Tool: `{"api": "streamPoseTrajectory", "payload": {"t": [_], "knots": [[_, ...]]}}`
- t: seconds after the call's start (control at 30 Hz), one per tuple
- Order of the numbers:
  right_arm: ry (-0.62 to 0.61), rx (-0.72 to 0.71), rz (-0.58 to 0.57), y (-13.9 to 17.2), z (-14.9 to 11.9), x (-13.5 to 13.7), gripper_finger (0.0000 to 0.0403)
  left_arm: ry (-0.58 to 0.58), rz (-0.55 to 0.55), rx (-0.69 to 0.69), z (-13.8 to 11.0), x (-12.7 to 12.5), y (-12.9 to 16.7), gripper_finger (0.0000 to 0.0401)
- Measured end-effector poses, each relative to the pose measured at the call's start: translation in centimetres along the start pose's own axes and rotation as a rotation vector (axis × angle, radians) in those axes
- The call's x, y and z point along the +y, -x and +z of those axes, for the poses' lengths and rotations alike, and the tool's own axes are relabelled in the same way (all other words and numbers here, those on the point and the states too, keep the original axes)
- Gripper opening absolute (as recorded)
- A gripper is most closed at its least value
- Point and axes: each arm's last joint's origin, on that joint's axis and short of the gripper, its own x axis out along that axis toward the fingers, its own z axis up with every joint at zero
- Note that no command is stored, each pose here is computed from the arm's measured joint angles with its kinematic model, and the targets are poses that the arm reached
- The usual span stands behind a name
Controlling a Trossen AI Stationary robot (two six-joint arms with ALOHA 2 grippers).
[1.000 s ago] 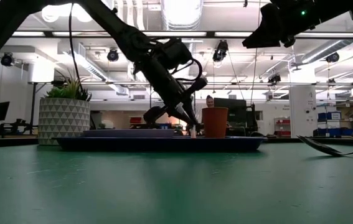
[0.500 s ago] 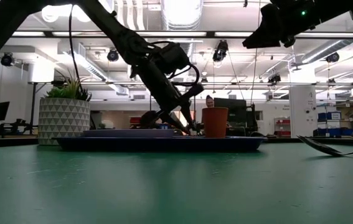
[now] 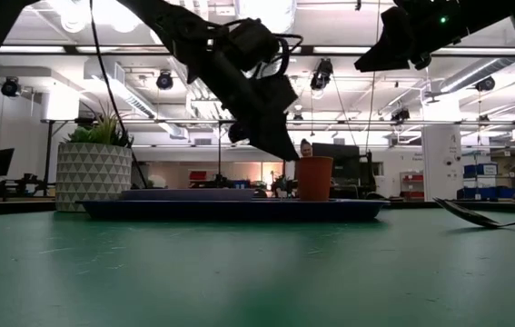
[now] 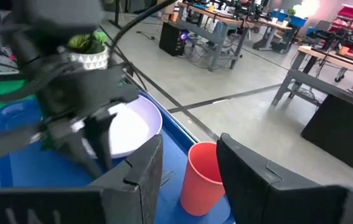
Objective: Pick and place plate/cup/fork/spoon on tray
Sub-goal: Put the orange fork on the blue serving tray to the right of the purple plate
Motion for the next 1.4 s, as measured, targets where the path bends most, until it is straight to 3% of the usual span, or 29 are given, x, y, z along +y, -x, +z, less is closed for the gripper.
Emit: {"api": "streamPoseTrajectory", "payload": {"t": [0.1, 0.33, 0.47, 0.9, 1.07, 1.2, 1.4], "knots": [[0.009, 0.004, 0.000, 0.0, 0.0, 0.0, 0.0133, -0.113, 0.019, 0.006, -0.6, -0.6, -1.0, 0.0023], [0.017, 0.005, 0.000, 0.0, -0.1, 0.0, 0.0118, -0.068, 0.092, -0.017, -1.9, -0.8, -4.5, 0.0001], [0.012, 0.007, 0.000, 0.0, -0.1, 0.0, 0.0109, -0.089, 0.178, -0.011, -2.3, -0.6, -5.0, 0.0000], [0.014, 0.012, 0.002, 0.0, -0.1, 0.0, 0.0071, -0.070, 0.201, 0.009, -3.0, -0.5, -5.1, 0.0000], [0.011, 0.006, 0.084, 0.0, -0.1, 0.3, 0.0047, -0.110, 0.166, 0.000, -1.5, -2.5, -1.4, 0.0000], [-0.019, 0.000, 0.118, -0.1, 0.2, 0.4, 0.0022, -0.156, 0.123, -0.104, 0.0, -4.4, 3.1, 0.0000], [-0.035, -0.001, 0.236, -1.2, 0.4, 1.5, 0.0009, -0.199, 0.032, -0.220, -1.2, -6.6, 9.7, 0.0000]]}}
